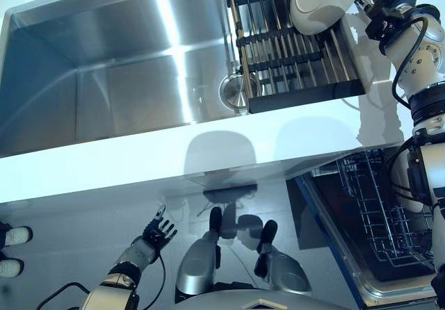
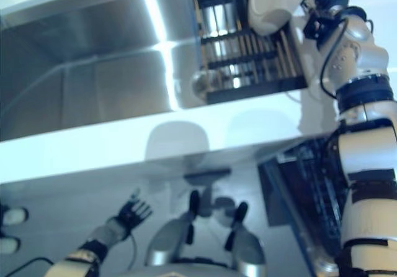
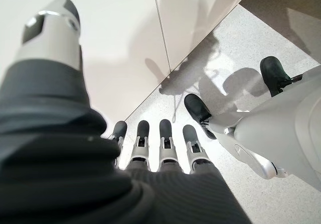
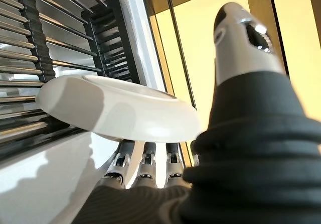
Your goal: Take plates into dishwasher
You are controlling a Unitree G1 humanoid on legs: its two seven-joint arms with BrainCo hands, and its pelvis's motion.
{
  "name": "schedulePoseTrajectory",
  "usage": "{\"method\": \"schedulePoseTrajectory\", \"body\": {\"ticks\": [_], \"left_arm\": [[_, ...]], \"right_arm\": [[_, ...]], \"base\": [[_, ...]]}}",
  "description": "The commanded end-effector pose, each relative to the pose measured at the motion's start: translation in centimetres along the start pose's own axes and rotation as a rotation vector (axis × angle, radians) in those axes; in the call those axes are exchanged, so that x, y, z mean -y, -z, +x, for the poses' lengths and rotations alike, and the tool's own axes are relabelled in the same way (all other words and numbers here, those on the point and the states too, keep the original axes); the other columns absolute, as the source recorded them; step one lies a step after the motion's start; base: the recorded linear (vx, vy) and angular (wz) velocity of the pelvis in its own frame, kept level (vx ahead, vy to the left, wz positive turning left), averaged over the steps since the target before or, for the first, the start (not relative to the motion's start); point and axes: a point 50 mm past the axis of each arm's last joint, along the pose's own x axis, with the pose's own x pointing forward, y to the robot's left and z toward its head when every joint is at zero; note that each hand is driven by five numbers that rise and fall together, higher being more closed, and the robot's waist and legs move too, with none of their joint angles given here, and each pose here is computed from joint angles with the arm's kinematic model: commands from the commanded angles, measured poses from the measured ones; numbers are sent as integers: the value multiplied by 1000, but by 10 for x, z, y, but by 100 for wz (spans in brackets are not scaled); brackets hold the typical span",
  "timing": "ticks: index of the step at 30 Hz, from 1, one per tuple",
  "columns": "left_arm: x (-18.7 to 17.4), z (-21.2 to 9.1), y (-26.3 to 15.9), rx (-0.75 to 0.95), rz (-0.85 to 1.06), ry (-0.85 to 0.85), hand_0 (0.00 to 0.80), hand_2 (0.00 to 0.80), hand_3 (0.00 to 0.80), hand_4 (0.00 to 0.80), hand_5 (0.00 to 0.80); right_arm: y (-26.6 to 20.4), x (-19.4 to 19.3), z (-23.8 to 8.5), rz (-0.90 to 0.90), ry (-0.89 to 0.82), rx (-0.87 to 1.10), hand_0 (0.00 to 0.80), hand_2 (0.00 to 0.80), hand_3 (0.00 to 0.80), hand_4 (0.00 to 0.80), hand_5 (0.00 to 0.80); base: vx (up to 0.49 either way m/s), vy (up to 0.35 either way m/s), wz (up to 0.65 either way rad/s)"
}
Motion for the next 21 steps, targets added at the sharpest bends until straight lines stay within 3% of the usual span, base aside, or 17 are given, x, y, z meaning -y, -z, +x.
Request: {"method": "schedulePoseTrajectory", "body": {"ticks": [1, 2, 3, 4, 5, 10, 21], "left_arm": [[25, 4, -11, 13, 50, 65, 0, 0, 0, 0, 0], [25, 4, -11, 10, 52, 62, 0, 0, 0, 0, 0], [24, 4, -11, 11, 53, 59, 0, 0, 0, 0, 0], [24, 4, -11, 12, 53, 58, 0, 0, 0, 0, 0], [23, 4, -12, 11, 52, 58, 0, 0, 0, 0, 0], [22, 4, -12, 12, 51, 47, 0, 0, 0, 0, 0], [15, 3, -12, 5, 65, 26, 0, 0, 0, 0, 0]], "right_arm": [[-36, -29, 7, -123, -90, 41, 0, 0, 0, 0, 0], [-37, -31, 8, -153, -94, 32, 132, 132, 132, 132, 132], [-39, -32, 8, -168, -94, 29, 455, 455, 455, 455, 455], [-40, -33, 8, -177, -89, 29, 527, 527, 527, 527, 527], [-41, -34, 8, -192, -87, 29, 800, 800, 800, 800, 800], [-51, -32, 9, -344, 4, 23, 800, 800, 800, 800, 800], [-55, -11, 7, -468, 140, -52, 800, 800, 800, 800, 800]], "base": [[0, 0, 0], [0, 0, 0], [0, 0, 0], [0, 0, 0], [0, 0, 0], [-17, 5, 8], [-8, 3, 3]]}}
